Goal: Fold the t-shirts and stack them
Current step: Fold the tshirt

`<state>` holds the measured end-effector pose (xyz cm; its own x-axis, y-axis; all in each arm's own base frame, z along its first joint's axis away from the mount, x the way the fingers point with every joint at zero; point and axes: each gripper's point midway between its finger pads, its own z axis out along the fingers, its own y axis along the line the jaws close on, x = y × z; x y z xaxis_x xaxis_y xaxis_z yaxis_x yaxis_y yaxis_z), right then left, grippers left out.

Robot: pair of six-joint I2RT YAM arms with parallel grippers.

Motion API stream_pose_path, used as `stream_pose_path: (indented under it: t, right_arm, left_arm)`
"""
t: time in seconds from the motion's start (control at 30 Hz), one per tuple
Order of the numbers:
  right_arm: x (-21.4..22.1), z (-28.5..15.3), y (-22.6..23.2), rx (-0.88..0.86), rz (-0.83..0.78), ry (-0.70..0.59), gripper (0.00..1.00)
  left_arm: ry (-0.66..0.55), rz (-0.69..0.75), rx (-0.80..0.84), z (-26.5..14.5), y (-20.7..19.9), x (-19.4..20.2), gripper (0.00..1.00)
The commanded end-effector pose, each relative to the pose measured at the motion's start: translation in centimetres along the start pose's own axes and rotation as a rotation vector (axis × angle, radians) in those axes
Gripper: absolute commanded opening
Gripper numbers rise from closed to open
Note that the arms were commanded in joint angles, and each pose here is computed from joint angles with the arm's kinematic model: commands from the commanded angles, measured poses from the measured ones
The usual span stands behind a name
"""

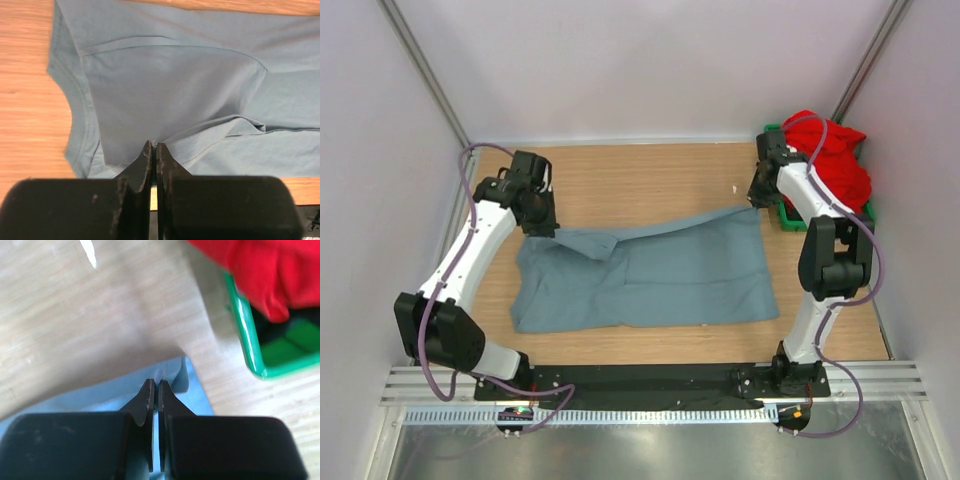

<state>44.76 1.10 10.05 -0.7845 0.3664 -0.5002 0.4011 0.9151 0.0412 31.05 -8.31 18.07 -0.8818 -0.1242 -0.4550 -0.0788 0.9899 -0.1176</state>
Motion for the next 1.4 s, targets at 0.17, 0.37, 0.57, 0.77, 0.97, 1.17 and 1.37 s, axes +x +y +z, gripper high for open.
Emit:
stream_pose_path:
  t: [0.17,0.37,0.57,0.77,0.97,1.17,1.37]
  right_arm:
    - [3.3,-4.1,-2.3,-0.019,0.022,-0.038,0.01]
    - [5.7,-5.1,-3.7,-0.018,0.028,-0.036,0.01]
    - [7.7,-5.0,-4.8,0.005,0.019,-0.017,0.01]
    - [8.8,-5.3,-5.2,0.0,0.023,-0.012,0.01]
    - [9.7,-5.3,-6.1,0.027,0.021,-0.006,0.01]
    - [11.6,-5.4,-8.0,0.089,0.044,-0.007,0.07]
    - [12.2,-5.7,-9.2,0.136,0.072,-0.032,0.86]
  left_arm:
    - [-0.044,-0.013,-0.048,-3.8,1.9,0.7,0.0]
    - [-0.045,-0.018,-0.077,-4.3,3.0,1.7,0.0]
    - [-0.02,-0.019,-0.088,-4.2,3.6,3.3,0.0]
    - [0.006,-0.02,-0.097,-3.7,4.0,4.7,0.0]
    - [0.036,-0.026,-0.108,-3.3,4.3,5.8,0.0]
    - [0.04,-0.051,-0.121,-3.9,4.9,7.3,0.05]
    - [0.01,-0.064,-0.124,-5.8,5.1,7.0,0.66]
